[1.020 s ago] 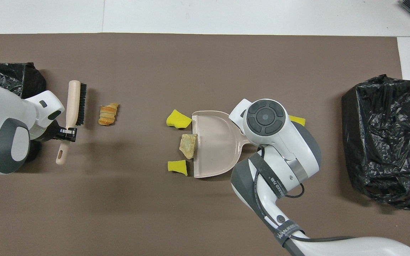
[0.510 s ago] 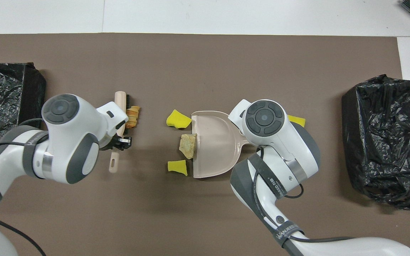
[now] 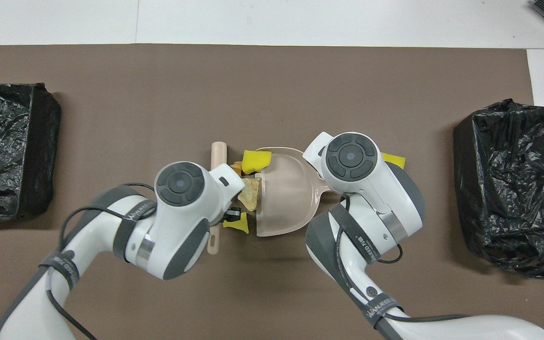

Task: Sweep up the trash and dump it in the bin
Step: 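Sweep the remaining pieces into the dustpan with the left gripper's brush, then brush the pieces deeper into the dustpan with the left gripper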

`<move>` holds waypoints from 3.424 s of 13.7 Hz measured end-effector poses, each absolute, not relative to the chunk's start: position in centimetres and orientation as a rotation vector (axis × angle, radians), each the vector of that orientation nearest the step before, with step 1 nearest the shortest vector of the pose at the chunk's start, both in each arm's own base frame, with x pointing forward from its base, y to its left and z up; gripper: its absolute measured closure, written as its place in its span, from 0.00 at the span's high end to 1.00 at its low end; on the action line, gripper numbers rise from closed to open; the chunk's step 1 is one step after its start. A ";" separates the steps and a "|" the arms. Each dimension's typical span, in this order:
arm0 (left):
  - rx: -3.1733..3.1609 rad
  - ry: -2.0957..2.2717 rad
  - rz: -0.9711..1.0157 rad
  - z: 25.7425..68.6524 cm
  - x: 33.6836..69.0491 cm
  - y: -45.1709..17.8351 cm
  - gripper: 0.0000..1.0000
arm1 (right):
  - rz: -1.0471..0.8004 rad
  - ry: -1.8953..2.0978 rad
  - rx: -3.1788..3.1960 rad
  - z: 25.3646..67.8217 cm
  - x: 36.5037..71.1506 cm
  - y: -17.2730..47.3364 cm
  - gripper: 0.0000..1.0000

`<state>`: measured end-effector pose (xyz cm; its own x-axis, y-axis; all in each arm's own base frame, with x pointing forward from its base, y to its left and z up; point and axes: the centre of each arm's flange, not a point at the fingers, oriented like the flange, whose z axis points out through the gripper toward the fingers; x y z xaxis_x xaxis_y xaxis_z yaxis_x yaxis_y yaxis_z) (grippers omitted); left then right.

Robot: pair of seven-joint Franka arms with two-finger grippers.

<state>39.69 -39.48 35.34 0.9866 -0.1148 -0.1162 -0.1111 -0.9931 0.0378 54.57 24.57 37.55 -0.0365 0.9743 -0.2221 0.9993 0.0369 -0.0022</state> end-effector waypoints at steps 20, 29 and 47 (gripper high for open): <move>3.089 0.596 -0.220 34.4 36.1 -38.2 0.26 | -0.249 2.164 2.044 37.2 54.4 24.4 0.32; 2.999 0.212 -0.064 38.9 41.9 -43.2 0.26 | -0.262 2.200 2.012 37.0 54.6 23.6 0.32; 3.047 0.265 -0.189 42.7 46.6 -36.9 0.26 | -0.266 2.218 2.013 38.0 56.2 19.1 0.32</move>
<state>46.64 -36.87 42.68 0.9775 0.1667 -0.1294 0.1763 -0.9821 0.0665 56.16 19.07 37.95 -0.0985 0.9712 -0.2168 0.9950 0.0919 -0.0402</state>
